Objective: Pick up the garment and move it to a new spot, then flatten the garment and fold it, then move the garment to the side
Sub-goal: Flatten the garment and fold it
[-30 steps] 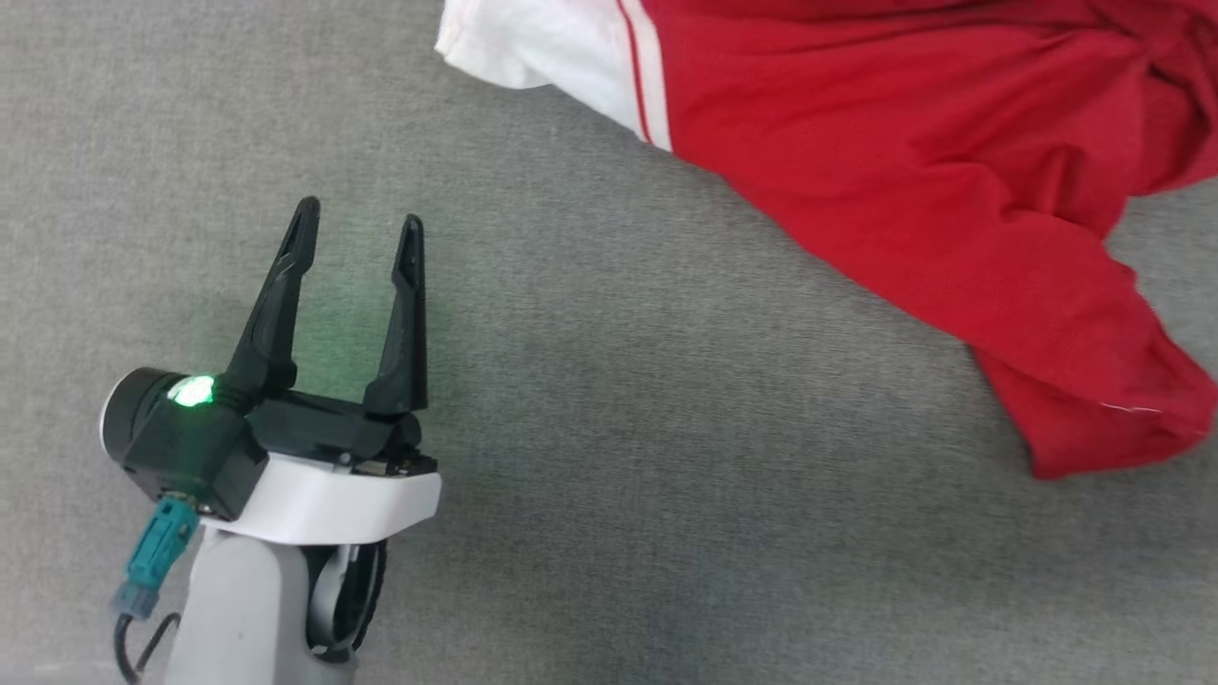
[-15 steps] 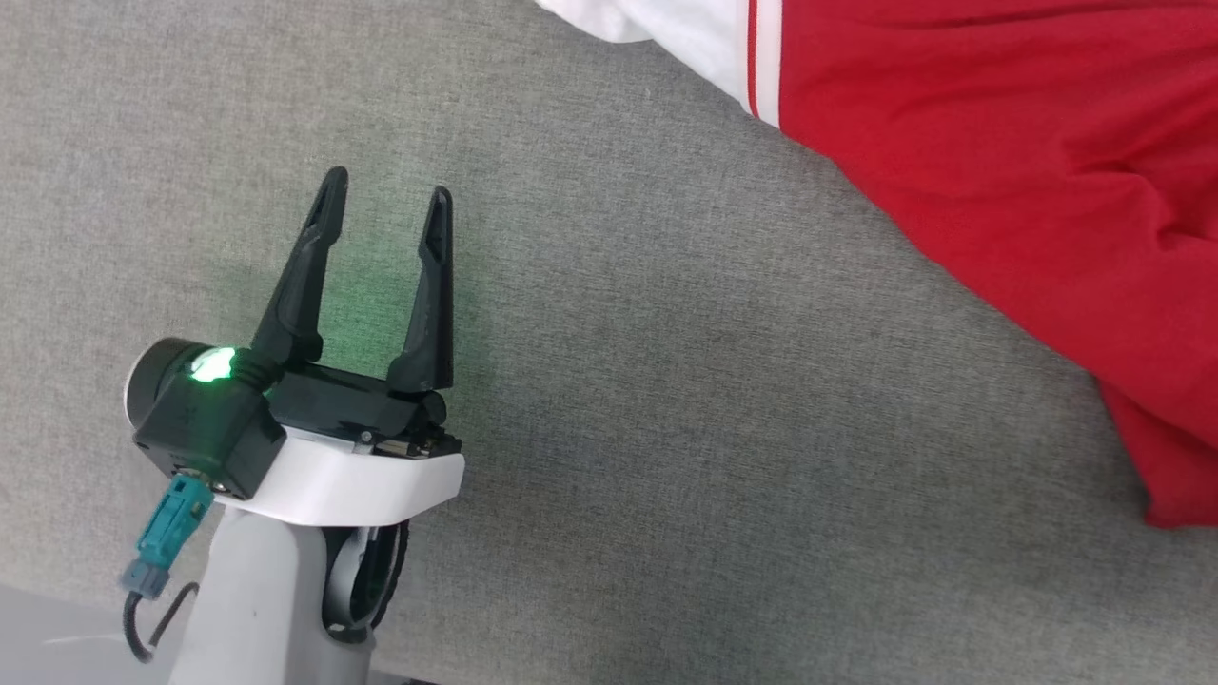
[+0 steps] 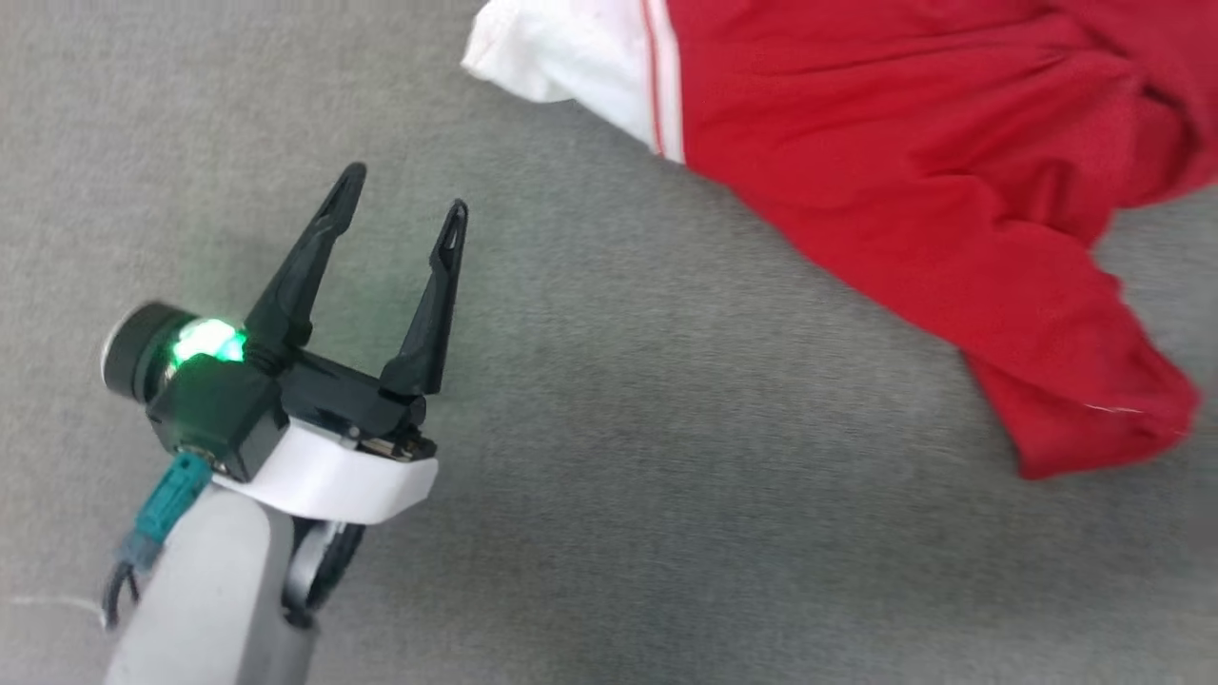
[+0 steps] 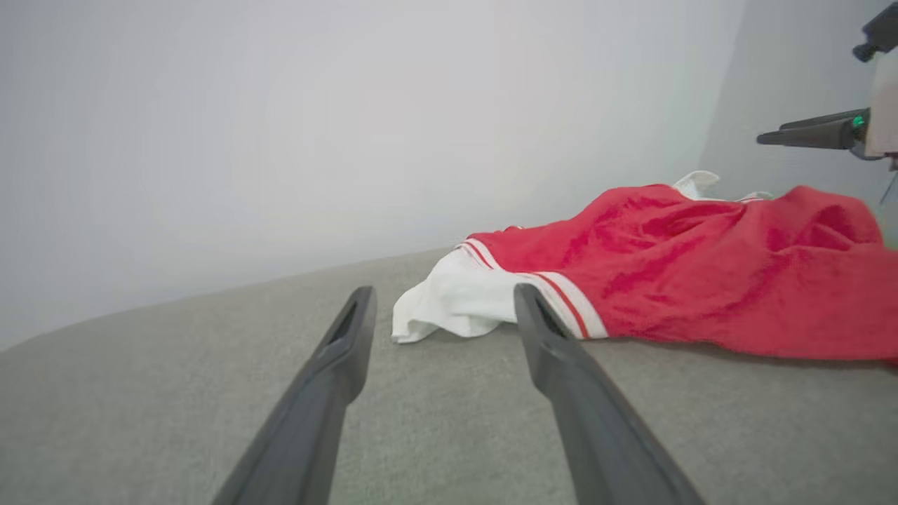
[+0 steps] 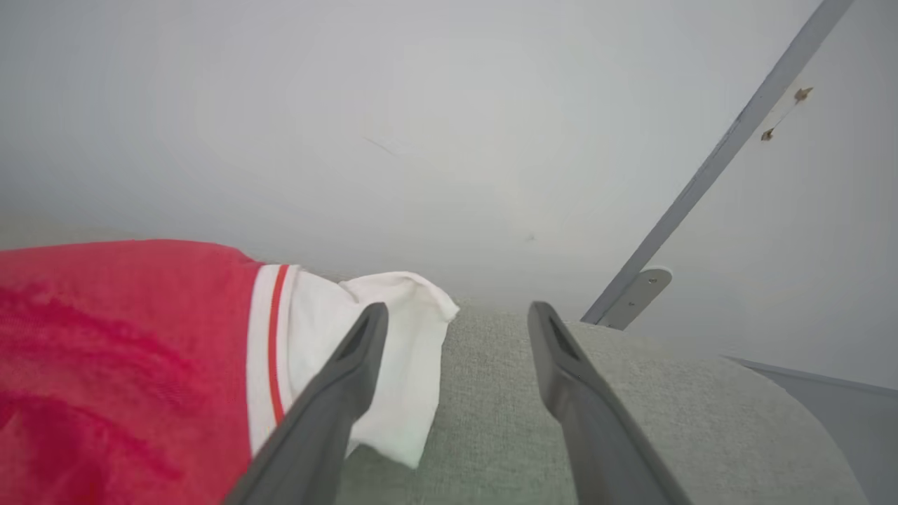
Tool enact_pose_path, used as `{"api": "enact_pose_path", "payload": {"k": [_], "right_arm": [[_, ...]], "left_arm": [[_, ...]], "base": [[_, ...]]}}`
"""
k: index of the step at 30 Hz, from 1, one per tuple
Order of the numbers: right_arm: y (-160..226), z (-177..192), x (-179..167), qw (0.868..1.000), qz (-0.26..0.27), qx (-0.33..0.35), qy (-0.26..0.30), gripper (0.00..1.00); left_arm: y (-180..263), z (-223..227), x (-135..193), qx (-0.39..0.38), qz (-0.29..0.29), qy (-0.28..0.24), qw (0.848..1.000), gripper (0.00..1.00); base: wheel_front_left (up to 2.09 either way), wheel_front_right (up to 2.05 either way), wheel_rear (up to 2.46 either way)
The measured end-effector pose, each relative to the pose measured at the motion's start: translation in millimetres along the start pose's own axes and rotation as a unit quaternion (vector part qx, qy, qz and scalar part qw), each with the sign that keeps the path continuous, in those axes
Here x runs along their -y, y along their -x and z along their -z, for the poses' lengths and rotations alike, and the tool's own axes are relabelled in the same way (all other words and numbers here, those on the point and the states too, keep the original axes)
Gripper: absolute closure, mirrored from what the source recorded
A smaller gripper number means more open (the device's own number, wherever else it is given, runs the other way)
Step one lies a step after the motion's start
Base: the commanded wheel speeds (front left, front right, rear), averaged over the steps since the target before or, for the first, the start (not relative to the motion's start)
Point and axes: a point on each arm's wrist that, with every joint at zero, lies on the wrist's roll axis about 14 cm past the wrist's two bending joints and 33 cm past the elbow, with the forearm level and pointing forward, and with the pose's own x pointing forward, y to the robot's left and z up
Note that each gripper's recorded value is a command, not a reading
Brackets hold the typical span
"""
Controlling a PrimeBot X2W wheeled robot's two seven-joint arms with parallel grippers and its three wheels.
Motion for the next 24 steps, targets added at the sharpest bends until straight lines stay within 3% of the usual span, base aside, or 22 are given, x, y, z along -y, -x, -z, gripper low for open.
{"api": "enact_pose_path", "payload": {"k": [2,6,8,11,12,19,24], "right_arm": [[18.0,-1.0,1.0,1.0,-0.007,0.018,-0.005,0.0],[67.2,7.7,6.8,0.999,-0.012,0.04,-0.035,0.0],[86.8,11.4,14.8,0.998,-0.005,0.044,-0.041,0.0],[114.9,11.4,30.9,0.997,0.013,0.054,-0.048,0.0],[114.9,11.4,30.9,0.997,0.013,0.054,-0.048,0.0],[161.4,11.6,49.7,0.995,0.046,0.067,-0.058,0.0],[180.0,18.0,52.5,0.994,0.064,0.064,-0.064,0.0]], "left_arm": [[-8.0,-7.6,9.3,0.008,0.035,-0.01,0.999,0.0],[-27.3,-10.5,55.9,-0.023,0.168,-0.032,0.985,0.0],[-37.1,-18.6,79.1,-0.036,0.228,-0.044,0.972,0.0],[-40.7,-15.6,114.9,-0.093,0.321,-0.082,0.939,0.0],[-40.7,-15.6,114.9,-0.093,0.321,-0.082,0.939,0.0],[-51.6,2.5,166.7,-0.219,0.44,-0.135,0.86,0.0],[-72.6,9.5,185.7,-0.258,0.457,-0.157,0.837,0.0]], "base": [[0.0,0.0,0.0],[0.0,0.0,0.0],[0.0,0.0,0.0],[0.0,0.0,0.0],[0.0,0.0,0.0],[0.0,0.0,0.0],[0.0,0.0,0.0]]}}
